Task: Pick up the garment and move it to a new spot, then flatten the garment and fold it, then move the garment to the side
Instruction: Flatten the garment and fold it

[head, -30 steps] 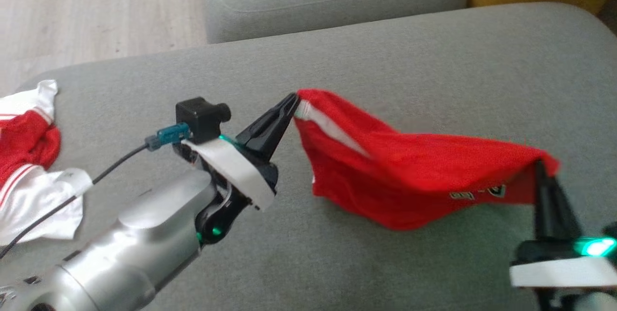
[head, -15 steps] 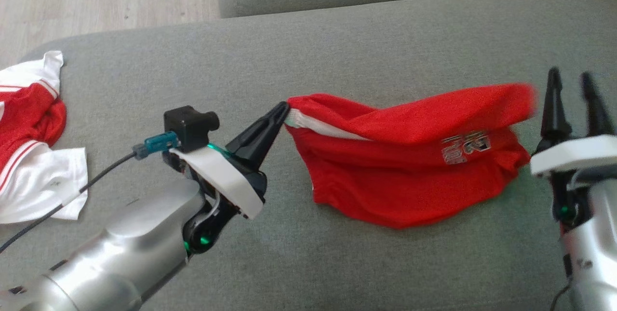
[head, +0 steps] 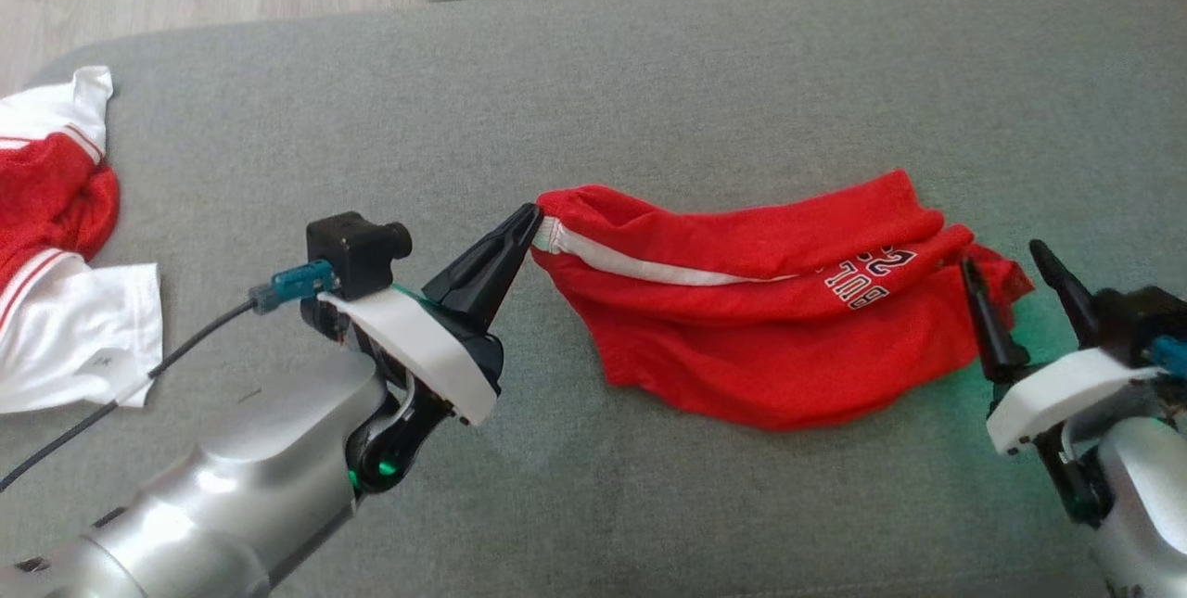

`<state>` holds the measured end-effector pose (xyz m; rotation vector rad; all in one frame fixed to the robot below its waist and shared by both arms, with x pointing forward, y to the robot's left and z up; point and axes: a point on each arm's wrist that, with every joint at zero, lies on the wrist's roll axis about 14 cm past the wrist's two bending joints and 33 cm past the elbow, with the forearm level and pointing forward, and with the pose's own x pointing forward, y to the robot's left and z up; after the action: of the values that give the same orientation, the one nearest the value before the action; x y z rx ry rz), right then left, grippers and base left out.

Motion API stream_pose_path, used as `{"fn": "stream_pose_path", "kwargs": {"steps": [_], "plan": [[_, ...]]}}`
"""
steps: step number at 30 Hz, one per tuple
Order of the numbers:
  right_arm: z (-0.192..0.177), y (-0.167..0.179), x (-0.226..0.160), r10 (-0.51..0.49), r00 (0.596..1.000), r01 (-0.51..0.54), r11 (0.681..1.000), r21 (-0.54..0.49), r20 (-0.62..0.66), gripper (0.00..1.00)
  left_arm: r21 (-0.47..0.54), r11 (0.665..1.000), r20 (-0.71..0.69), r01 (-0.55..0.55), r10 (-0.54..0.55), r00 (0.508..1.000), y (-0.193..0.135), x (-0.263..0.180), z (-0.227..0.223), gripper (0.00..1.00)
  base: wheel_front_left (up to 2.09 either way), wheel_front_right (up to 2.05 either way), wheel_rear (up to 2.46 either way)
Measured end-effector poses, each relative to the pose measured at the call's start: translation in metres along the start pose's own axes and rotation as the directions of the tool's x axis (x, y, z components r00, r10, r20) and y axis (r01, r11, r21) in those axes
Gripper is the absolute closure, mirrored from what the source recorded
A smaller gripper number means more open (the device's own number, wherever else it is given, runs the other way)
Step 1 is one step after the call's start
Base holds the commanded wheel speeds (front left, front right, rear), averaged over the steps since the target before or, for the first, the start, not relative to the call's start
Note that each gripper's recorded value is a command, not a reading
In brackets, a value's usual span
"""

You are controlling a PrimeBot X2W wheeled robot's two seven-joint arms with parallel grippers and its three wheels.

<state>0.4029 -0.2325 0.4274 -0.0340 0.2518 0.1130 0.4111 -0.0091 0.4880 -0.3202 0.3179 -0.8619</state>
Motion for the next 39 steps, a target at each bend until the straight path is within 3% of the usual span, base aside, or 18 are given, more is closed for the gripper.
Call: {"fn": "stream_pose_path", "kwargs": {"steps": [5, 12, 15, 23, 25, 27, 28, 31, 35, 38, 39], "plan": [[-0.004, 0.011, 0.015, 0.091, 0.994, -0.102, 0.978, -0.181, -0.068, 0.0, -0.021, 1.0, 0.005, 0.02, -0.02, 1.0, -0.003, 0.0, -0.001, 1.0, 0.0, 0.0, 0.0], [-0.006, 0.036, 0.041, 0.211, 0.961, -0.266, 0.88, -0.394, -0.176, 0.0, -0.029, 0.999, 0.044, 0.018, -0.017, 0.999, 0.002, -0.006, 0.01, 1.0, 0.0, 0.0, 0.0], [-0.025, 0.037, 0.041, 0.224, 0.938, -0.325, 0.833, -0.447, -0.265, 0.0, -0.025, 0.999, 0.067, 0.024, -0.022, 0.998, 0.001, -0.009, 0.015, 1.0, 0.0, 0.0, 0.0], [-0.034, 0.031, 0.053, 0.219, 0.921, -0.36, 0.796, -0.487, -0.323, 0.0, -0.042, 0.999, 0.06, 0.006, -0.003, 0.998, 0.002, -0.02, 0.003, 1.0, 0.0, 0.0, 0.0], [-0.035, 0.027, 0.057, 0.205, 0.92, -0.352, 0.803, -0.48, -0.333, 0.48, -0.039, 0.999, 0.066, -0.001, 0.003, 0.998, 0.004, -0.021, 0.004, 1.0, 0.0, 0.0, 0.0], [-0.043, 0.027, 0.057, 0.192, 0.912, -0.351, 0.822, -0.449, -0.362, 0.86, -0.042, 0.999, 0.071, -0.008, 0.011, 0.997, 0.006, -0.022, 0.005, 1.0, 0.0, 0.0, 0.0], [-0.047, 0.028, 0.056, 0.19, 0.906, -0.355, 0.826, -0.437, -0.377, 1.0, -0.043, 0.999, 0.072, -0.009, 0.012, 0.997, 0.007, -0.022, 0.005, 1.0, 0.0, 0.0, 0.0], [-0.049, 0.032, 0.057, 0.203, 0.901, -0.365, 0.832, -0.417, -0.383, 1.0, -0.042, 0.999, 0.074, -0.015, 0.018, 0.997, 0.008, -0.024, 0.005, 1.0, 0.0, 0.0, 0.0], [-0.026, 0.03, 0.066, 0.21, 0.93, -0.324, 0.854, -0.406, -0.3, 1.0, -0.004, 1.0, 0.11, -0.015, 0.015, 0.994, 0.007, -0.022, 0.017, 1.0, 0.0, 0.0, 0.0], [0.011, 0.015, 0.077, 0.177, 0.966, -0.24, 0.885, -0.399, -0.186, 1.0, 0.057, 0.998, 0.138, -0.001, -0.006, 0.99, 0.003, -0.016, 0.031, 1.0, 0.0, 0.0, 0.0], [0.047, -0.007, 0.084, 0.131, 0.988, -0.156, 0.899, -0.41, -0.087, 1.0, 0.127, 0.992, 0.172, 0.009, -0.031, 0.985, 0.001, -0.006, 0.051, 1.0, 0.0, 0.0, 0.0]]}}
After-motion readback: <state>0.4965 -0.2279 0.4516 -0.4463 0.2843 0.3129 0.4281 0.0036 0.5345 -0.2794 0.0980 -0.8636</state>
